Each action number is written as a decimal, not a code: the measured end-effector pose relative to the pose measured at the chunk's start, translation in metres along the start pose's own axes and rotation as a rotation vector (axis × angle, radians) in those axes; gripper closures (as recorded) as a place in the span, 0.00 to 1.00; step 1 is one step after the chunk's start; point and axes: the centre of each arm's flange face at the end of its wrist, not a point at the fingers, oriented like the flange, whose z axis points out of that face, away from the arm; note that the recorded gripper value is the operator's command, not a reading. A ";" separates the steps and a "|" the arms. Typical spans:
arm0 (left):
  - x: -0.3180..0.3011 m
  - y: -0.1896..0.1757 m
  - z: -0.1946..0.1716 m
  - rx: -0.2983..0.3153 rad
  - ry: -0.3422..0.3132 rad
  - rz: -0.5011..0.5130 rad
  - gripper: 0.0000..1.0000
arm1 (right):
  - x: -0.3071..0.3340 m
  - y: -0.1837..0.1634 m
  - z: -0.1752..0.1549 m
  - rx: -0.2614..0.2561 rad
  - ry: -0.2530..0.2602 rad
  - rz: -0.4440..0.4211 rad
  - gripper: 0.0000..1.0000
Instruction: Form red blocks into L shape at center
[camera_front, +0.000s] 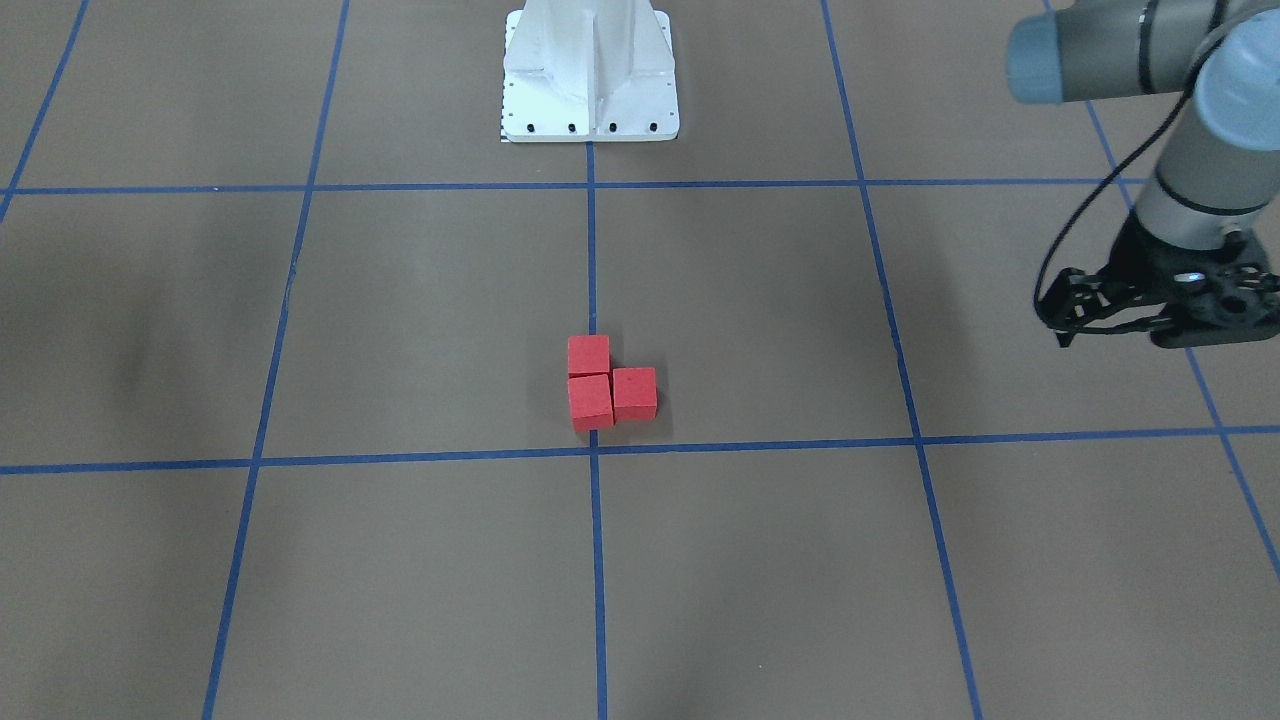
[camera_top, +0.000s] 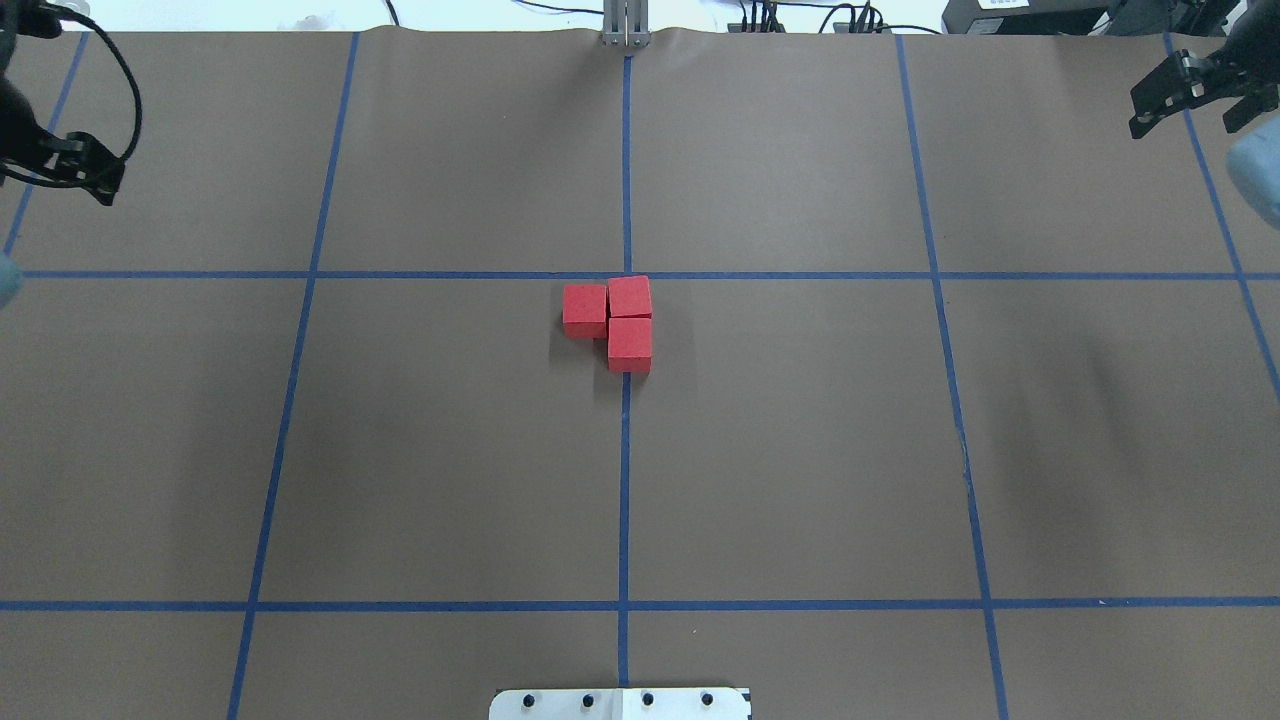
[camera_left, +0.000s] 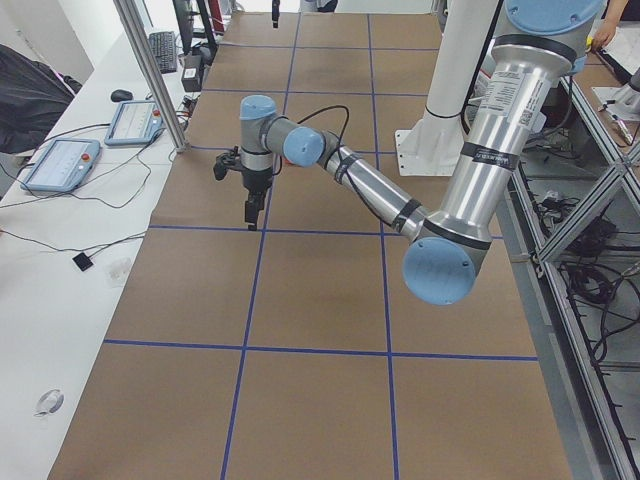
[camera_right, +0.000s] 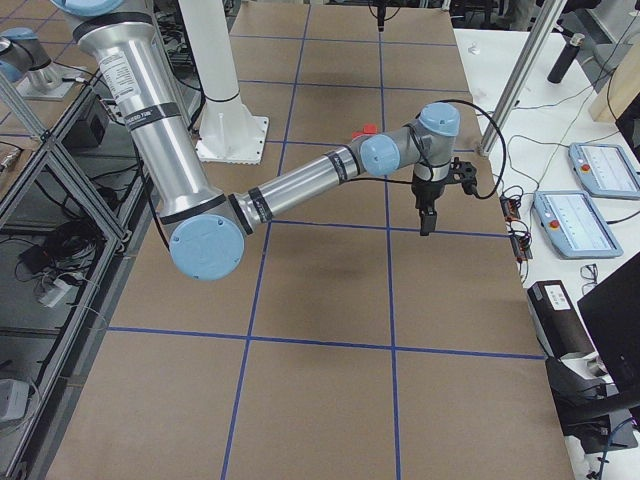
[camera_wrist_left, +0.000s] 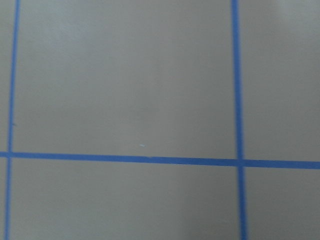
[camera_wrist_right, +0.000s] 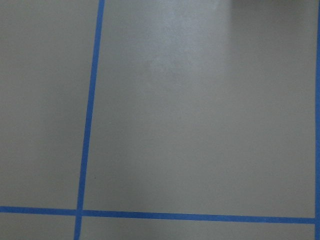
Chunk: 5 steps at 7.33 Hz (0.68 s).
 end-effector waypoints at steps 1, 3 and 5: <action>-0.050 0.010 0.001 -0.009 0.002 0.117 0.00 | 0.012 0.006 0.002 -0.007 0.002 0.015 0.01; -0.142 0.032 0.004 -0.031 -0.003 0.186 0.00 | 0.062 0.022 -0.004 -0.027 -0.037 0.070 0.01; -0.205 0.050 0.040 -0.088 0.036 0.127 0.00 | 0.123 0.062 -0.003 -0.050 -0.086 0.056 0.01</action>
